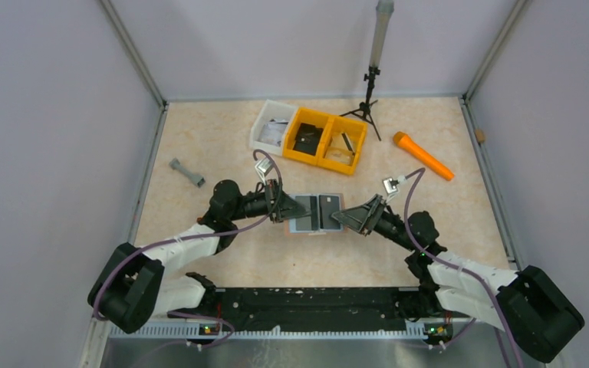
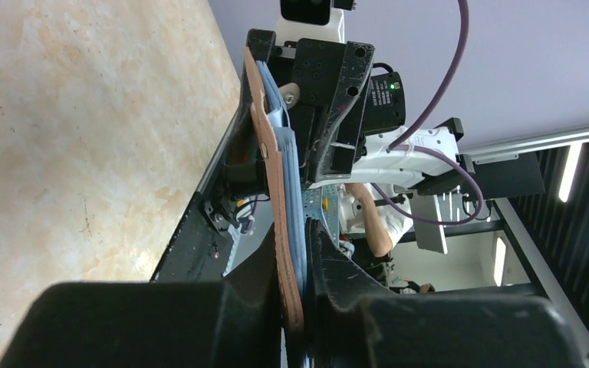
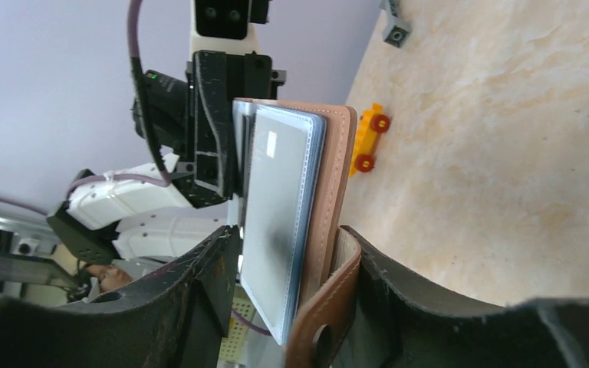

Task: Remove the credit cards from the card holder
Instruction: Remove the credit card from the card holder.

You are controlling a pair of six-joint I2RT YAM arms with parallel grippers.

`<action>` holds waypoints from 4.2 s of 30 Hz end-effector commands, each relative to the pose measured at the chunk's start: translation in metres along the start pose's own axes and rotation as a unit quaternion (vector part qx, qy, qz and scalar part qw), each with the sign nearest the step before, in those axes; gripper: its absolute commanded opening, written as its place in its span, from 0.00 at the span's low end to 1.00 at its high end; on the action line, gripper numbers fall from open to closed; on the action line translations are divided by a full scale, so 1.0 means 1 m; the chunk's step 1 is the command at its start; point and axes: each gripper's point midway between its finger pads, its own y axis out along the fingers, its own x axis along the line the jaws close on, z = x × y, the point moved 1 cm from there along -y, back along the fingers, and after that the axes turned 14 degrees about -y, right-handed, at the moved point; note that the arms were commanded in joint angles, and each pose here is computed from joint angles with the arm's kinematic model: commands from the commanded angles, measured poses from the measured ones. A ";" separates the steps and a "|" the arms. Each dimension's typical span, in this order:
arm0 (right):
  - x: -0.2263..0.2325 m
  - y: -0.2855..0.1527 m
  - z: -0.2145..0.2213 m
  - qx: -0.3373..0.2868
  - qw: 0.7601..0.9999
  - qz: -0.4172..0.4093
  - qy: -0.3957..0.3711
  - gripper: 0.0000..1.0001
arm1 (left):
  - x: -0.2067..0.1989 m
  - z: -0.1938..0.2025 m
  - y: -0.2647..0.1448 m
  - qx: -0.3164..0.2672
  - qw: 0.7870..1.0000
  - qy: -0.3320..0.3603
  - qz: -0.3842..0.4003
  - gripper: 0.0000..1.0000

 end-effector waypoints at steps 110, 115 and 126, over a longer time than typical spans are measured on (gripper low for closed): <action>0.035 -0.014 -0.042 -0.089 0.995 -0.021 0.030 0.00 | -0.020 -0.002 0.010 -0.010 0.998 0.065 0.013 0.00; 0.042 -0.007 -0.039 -0.065 0.997 -0.033 0.015 0.21 | -0.022 -0.001 0.013 0.002 0.998 0.057 0.022 0.00; 0.049 0.003 -0.033 -0.029 0.998 -0.058 0.008 0.31 | -0.020 0.000 0.019 0.012 0.998 0.051 0.026 0.00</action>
